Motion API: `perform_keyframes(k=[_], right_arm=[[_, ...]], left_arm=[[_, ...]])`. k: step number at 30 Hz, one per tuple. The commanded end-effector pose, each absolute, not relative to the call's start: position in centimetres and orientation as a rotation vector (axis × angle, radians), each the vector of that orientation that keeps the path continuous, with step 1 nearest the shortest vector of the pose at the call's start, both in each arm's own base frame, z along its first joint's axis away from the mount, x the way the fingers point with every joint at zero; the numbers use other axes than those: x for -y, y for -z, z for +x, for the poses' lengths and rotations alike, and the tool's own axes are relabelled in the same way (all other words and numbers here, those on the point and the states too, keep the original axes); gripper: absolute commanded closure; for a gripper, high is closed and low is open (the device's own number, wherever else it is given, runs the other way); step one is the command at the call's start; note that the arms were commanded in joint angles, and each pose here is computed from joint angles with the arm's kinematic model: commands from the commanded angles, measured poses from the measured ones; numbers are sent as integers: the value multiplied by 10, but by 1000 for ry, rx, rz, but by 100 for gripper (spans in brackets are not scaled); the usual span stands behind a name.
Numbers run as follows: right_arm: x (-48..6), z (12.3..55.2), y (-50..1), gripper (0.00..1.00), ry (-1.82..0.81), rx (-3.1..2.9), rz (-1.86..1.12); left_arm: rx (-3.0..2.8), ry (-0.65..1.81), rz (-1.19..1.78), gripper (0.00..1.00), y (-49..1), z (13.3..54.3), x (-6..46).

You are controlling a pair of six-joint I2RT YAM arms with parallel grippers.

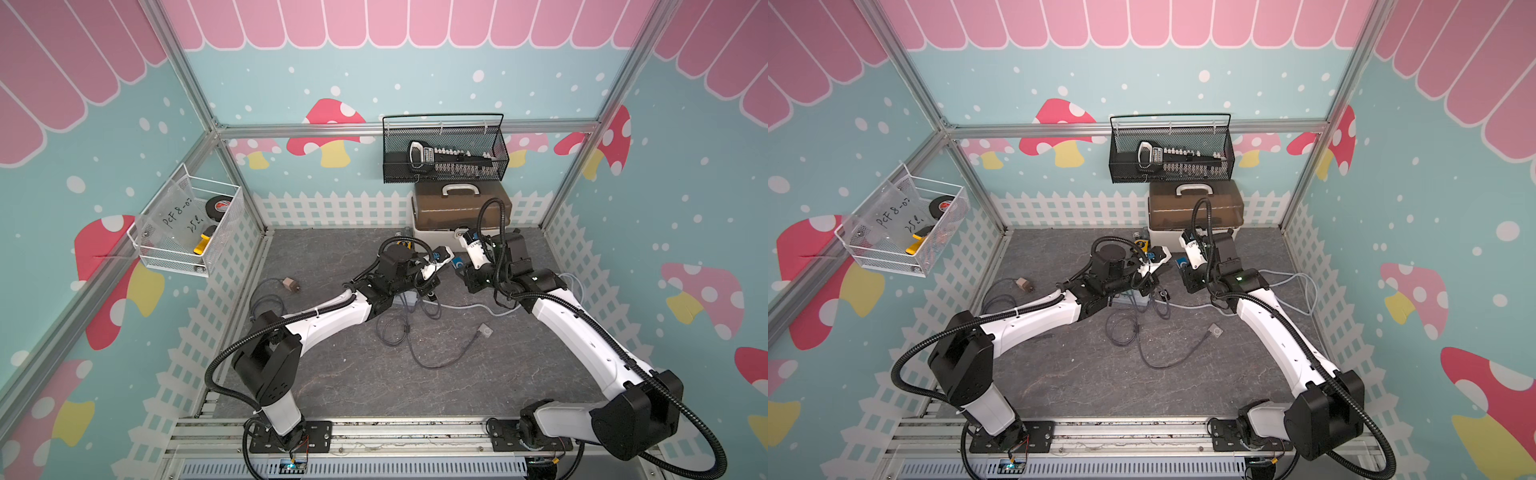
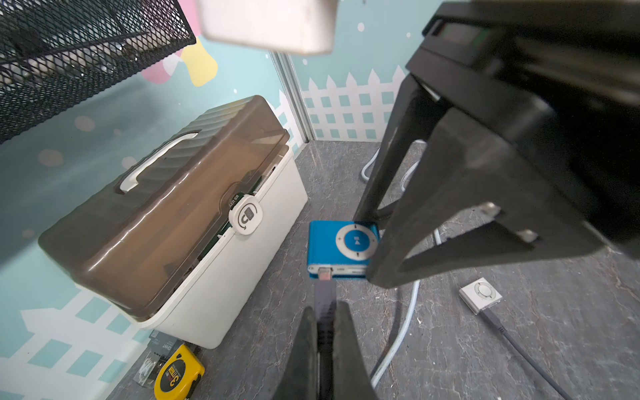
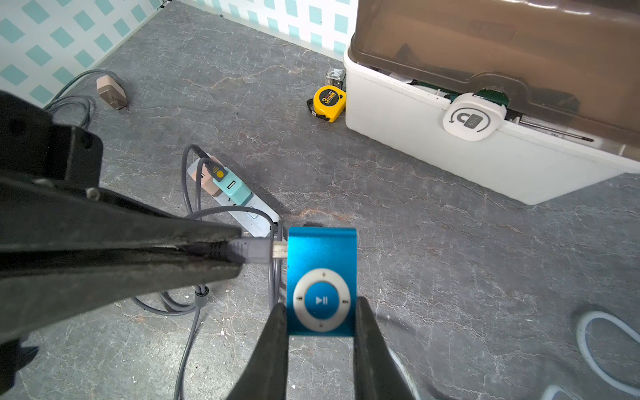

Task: Charge mp3
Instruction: Insert the charging cable into the MP3 player.

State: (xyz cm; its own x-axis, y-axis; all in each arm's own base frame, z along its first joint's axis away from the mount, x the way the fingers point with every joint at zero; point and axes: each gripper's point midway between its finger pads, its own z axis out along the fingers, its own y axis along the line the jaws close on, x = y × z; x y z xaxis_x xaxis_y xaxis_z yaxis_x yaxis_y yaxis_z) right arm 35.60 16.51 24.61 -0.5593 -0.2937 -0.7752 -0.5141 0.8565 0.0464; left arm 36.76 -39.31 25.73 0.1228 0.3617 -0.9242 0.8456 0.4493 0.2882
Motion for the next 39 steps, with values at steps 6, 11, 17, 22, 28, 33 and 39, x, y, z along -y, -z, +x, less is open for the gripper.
perform_keyframes(k=[6,11,17,22,28,33,39], right_arm=[[-184,344,-257,94,-415,-2142,-657],[-189,341,-257,95,-413,-2132,-686],[-189,337,-255,95,-419,-2132,-686],[-193,334,-260,95,-451,-2112,-700],[-203,325,-260,95,-524,-2084,-768],[-211,319,-265,95,-583,-2043,-804],[-223,307,-266,97,-672,-1975,-891]], left_arm=[[-1403,476,1129,100,-275,369,410],[-1410,449,1117,100,-275,373,413],[-1407,431,1102,100,-277,375,413],[-1412,424,1116,100,-271,376,415],[-1387,392,1148,100,-263,375,414],[-1332,413,1144,100,-262,370,411],[-1304,460,1137,100,-262,370,406]])
